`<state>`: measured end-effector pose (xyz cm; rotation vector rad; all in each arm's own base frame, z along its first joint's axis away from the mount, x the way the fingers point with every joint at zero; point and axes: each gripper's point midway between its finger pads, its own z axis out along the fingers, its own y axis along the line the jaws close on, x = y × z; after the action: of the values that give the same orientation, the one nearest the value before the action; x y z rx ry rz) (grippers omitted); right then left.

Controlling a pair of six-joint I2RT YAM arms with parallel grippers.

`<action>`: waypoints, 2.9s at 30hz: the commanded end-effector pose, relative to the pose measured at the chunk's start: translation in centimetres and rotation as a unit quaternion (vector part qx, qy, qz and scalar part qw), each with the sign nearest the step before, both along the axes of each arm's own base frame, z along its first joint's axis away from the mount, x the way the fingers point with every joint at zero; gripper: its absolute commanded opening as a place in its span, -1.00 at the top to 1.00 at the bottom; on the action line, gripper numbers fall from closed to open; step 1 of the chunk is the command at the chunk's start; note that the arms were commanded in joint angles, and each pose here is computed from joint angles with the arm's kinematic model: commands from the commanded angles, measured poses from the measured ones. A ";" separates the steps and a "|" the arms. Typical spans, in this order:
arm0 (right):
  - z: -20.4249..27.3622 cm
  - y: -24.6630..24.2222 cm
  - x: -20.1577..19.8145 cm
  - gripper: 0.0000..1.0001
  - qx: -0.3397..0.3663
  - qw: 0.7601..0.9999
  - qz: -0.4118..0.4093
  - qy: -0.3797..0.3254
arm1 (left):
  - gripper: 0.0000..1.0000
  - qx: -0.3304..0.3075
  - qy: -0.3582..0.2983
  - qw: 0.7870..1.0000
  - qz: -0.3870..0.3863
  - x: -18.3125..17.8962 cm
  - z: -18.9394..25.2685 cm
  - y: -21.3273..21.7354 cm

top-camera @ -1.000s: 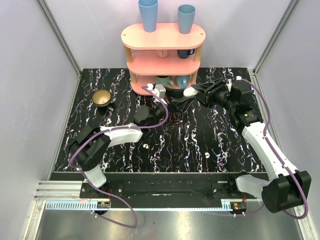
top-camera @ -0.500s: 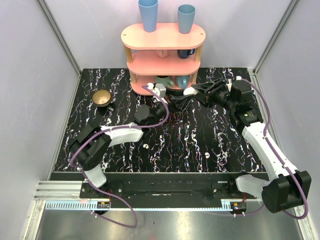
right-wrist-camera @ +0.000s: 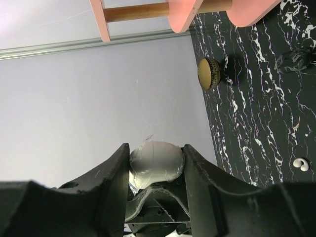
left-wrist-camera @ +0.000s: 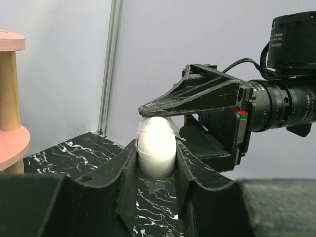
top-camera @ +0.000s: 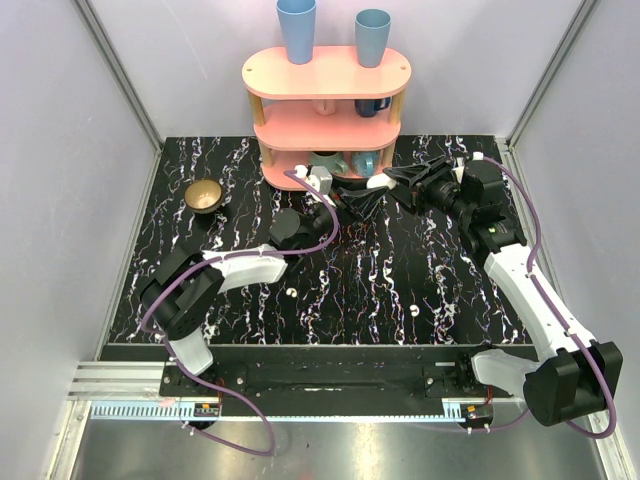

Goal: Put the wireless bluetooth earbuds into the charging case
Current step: Pass from the right arm to the left, then pass from the left arm to the right

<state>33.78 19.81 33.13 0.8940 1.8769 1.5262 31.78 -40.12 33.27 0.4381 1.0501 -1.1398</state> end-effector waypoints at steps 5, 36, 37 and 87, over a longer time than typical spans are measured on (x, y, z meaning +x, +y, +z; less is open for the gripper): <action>4.5 0.7 -1.0 -0.11 -0.035 0.992 0.035 -0.113 | 1.00 -0.012 -0.053 0.998 -0.018 -1.8 2.6 1.0; 6.9 6.7 -10.1 -0.62 -0.238 0.848 0.329 -0.340 | 1.00 0.140 -0.153 0.973 -0.105 -11.5 4.6 13.1; 6.9 6.9 -10.2 -0.63 -0.239 0.845 0.332 -0.344 | 1.00 0.137 -0.148 0.974 -0.103 -11.5 4.6 13.2; 6.2 13.5 -10.5 -0.25 0.080 0.887 0.411 -0.196 | 1.00 0.082 -0.153 0.985 -0.009 -7.8 5.2 14.0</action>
<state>24.23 33.07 38.23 -0.1577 1.9607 2.1291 23.87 -26.42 37.37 0.7420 0.9328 -1.0028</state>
